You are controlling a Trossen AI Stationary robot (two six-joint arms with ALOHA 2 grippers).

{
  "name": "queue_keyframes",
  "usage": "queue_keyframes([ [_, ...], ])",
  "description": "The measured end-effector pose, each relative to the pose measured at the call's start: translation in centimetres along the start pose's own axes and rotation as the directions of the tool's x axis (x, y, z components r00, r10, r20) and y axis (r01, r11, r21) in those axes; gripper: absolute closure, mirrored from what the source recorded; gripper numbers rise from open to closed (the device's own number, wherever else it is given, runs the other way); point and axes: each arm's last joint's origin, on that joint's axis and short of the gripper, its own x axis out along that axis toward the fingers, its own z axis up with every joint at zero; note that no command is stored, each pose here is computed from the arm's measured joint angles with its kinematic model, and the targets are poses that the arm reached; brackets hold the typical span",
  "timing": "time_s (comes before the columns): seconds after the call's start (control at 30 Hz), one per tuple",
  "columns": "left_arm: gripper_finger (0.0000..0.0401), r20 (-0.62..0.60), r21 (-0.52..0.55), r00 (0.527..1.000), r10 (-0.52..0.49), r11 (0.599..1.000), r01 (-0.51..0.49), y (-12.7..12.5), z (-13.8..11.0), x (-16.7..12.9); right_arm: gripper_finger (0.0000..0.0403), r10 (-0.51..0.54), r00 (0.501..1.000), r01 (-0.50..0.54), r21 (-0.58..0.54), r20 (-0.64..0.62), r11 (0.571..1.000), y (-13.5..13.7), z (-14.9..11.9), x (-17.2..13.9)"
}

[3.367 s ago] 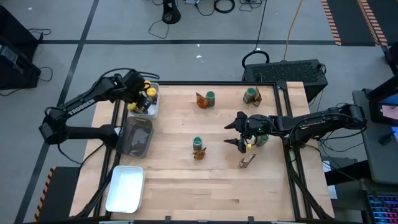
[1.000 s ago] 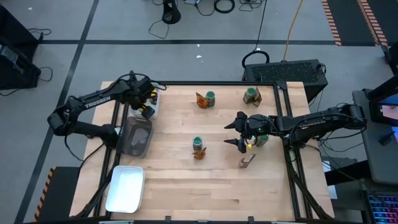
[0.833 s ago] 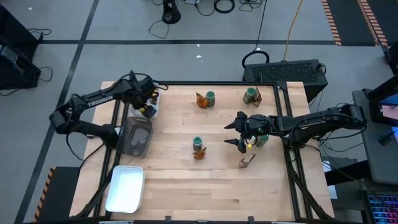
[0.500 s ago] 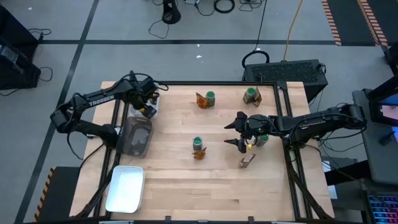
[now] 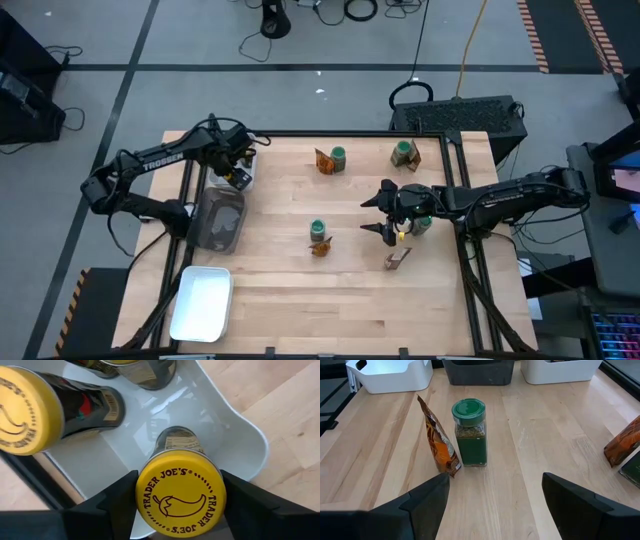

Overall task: Sort spices by type
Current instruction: Put the yellow seasoning bottle into the top white bin

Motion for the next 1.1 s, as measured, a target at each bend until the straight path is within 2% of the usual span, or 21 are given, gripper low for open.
queue_keyframes([
  [0.27,0.0150,0.067,-0.022,0.997,0.025,0.999,-0.023,0.8,1.1,-1.3,0.0103,0.000,1.000,0.000,0.000,0.000,1.000,0.0,0.0,0.0],
  [0.57,0.0149,0.071,-0.078,0.997,0.040,0.996,-0.034,2.6,1.4,-1.2,0.0103,0.000,1.000,0.000,0.000,0.001,1.000,0.0,0.0,0.0],
  [0.8,0.0148,0.114,-0.109,0.993,0.010,0.994,0.002,3.1,1.9,-1.1,0.0103,0.000,1.000,0.000,0.000,0.001,1.000,0.0,0.0,0.0],
  [1.1,0.0148,0.065,-0.105,0.998,0.017,0.994,-0.011,3.0,2.4,0.0,0.0103,0.000,1.000,0.000,0.002,0.001,1.000,0.0,0.0,0.0],
])
